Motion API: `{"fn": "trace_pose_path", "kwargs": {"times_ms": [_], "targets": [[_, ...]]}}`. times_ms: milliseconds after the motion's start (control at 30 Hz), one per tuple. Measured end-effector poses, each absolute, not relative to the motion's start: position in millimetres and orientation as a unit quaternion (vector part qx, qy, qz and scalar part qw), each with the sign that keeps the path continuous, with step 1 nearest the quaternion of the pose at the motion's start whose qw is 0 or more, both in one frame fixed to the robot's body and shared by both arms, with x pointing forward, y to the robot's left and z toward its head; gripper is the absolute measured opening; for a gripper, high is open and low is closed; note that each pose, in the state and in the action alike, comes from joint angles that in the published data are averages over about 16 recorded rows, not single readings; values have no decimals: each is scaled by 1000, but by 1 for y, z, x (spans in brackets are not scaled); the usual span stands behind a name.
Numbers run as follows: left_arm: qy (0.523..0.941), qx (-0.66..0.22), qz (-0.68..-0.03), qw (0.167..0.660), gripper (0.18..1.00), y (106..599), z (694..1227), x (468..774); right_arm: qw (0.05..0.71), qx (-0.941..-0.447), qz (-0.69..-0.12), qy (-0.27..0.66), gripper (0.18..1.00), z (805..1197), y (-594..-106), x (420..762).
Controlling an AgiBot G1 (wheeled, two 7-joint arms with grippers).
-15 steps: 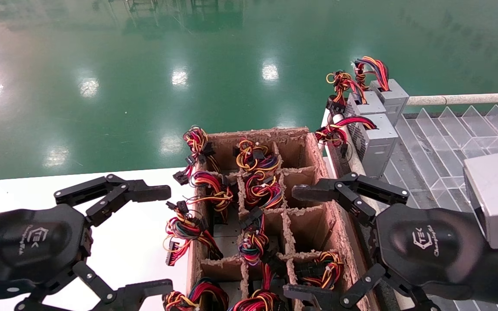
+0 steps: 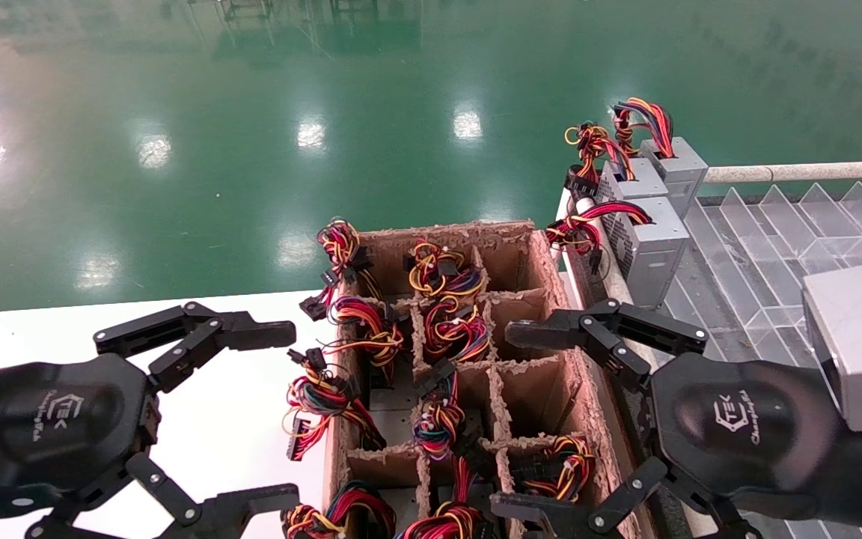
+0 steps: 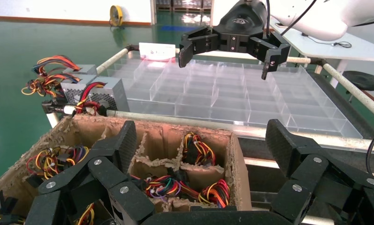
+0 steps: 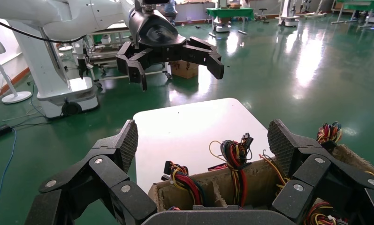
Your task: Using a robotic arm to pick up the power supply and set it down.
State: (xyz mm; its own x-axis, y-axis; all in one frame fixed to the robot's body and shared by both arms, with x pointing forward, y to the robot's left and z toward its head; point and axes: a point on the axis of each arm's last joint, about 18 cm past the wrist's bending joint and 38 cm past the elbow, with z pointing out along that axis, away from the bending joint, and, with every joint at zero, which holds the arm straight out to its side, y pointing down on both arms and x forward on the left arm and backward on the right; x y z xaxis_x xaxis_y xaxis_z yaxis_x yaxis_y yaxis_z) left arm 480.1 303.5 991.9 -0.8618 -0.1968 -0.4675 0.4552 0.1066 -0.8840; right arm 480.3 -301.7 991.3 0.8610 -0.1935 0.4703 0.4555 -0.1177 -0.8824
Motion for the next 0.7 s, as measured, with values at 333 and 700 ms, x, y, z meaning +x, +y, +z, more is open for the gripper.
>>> {"fn": "trace_pose_path", "kwargs": {"times_ms": [333, 700], "targets": [[702, 92, -662, 246, 973, 303, 992, 480, 639, -720, -269, -31, 1000, 980, -290, 524], [702, 92, -662, 246, 852, 304, 992, 480, 600, -729, -322, 65, 999, 969, -271, 600]]}}
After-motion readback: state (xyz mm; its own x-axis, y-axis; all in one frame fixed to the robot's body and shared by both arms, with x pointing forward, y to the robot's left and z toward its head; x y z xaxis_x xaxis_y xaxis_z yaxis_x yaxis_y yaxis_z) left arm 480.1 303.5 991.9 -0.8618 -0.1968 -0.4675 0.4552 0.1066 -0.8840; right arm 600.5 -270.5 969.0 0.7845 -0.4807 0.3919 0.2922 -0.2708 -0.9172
